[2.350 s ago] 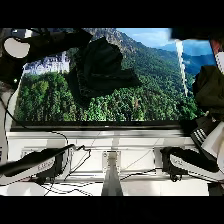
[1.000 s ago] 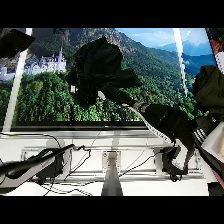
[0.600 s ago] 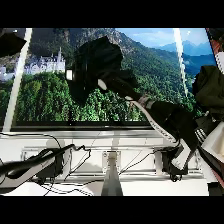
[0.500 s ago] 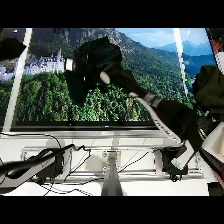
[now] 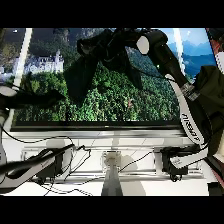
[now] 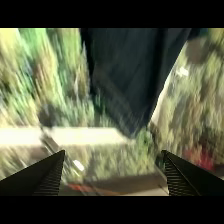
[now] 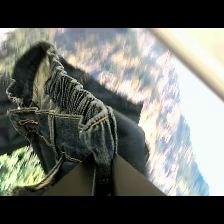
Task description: Fold the clothes and pants, and hang the long-sleeved shirts on hangers.
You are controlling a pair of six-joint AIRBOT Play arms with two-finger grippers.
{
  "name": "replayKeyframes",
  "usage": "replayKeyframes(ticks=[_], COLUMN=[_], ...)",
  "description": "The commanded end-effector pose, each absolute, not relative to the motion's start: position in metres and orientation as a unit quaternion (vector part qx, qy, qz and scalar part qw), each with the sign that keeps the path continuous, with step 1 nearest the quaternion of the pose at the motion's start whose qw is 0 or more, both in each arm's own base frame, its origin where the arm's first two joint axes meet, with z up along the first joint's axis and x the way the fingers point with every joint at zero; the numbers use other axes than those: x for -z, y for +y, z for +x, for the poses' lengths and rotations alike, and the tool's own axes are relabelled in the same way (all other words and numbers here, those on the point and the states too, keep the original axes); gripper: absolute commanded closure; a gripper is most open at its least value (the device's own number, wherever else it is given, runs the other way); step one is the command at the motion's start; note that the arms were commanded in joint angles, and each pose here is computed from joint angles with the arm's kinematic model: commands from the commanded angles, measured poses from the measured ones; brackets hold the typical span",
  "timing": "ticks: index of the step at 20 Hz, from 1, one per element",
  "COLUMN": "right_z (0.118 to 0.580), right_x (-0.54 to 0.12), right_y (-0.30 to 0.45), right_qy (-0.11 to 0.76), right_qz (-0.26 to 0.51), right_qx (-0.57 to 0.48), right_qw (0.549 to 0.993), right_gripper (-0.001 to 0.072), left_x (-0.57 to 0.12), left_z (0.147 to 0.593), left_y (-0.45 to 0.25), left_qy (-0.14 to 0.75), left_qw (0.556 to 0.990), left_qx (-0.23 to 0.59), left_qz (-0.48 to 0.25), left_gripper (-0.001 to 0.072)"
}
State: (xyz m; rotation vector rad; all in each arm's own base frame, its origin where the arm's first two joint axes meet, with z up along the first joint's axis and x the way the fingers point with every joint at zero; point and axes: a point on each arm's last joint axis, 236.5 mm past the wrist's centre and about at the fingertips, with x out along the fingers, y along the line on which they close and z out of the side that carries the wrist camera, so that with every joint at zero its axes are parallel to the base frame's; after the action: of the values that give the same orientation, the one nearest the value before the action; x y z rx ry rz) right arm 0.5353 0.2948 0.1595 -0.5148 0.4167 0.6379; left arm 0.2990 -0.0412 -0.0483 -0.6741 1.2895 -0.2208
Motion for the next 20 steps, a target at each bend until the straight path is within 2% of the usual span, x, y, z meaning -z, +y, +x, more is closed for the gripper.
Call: replayKeyframes(ticks=[1,5,6,7,10,11,12,14,17,20], right_z=[0.528,0.528,0.528,0.528,0.528,0.529,0.529,0.531,0.554,0.591], right_x=[-0.143,-0.143,-0.143,-0.143,-0.143,-0.143,-0.143,-0.144,-0.169,-0.241], right_y=[0.281,0.281,0.281,0.281,0.281,0.28,0.279,0.276,0.261,0.214], right_qy=[0.253,0.252,0.253,0.253,0.253,0.253,0.253,0.249,0.203,0.121], right_qz=[-0.23,-0.229,-0.229,-0.229,-0.23,-0.229,-0.23,-0.239,-0.233,-0.128], right_qx=[-0.304,-0.304,-0.304,-0.304,-0.304,-0.303,-0.303,-0.297,-0.262,-0.189], right_qw=[0.889,0.89,0.889,0.889,0.889,0.89,0.89,0.89,0.914,0.966], right_gripper=[0.0678,0.0678,0.0678,0.0678,0.0678,0.0678,0.0678,0.0678,0.0679,0.0679], left_x=[0.096,0.104,0.106,0.108,0.119,0.123,0.126,0.126,0.08,-0.029], left_z=[0.268,0.289,0.294,0.298,0.31,0.313,0.316,0.328,0.392,0.478], left_y=[-0.064,-0.077,-0.082,-0.087,-0.1,-0.104,-0.106,-0.107,-0.082,-0.012], left_qy=[0.599,0.564,0.559,0.556,0.546,0.547,0.549,0.547,0.477,0.343], left_qw=[0.707,0.745,0.751,0.752,0.74,0.732,0.727,0.727,0.775,0.839], left_qx=[0.069,0.056,0.056,0.054,0.034,0.028,0.025,0.026,0.036,0.035], left_qz=[-0.37,-0.35,-0.349,-0.351,-0.392,-0.406,-0.412,-0.415,-0.413,-0.421], left_gripper=[0.0034,0.0048,0.0145,0.0196,0.0201,0.0233,0.0304,0.0662,0.0677,0.0679])
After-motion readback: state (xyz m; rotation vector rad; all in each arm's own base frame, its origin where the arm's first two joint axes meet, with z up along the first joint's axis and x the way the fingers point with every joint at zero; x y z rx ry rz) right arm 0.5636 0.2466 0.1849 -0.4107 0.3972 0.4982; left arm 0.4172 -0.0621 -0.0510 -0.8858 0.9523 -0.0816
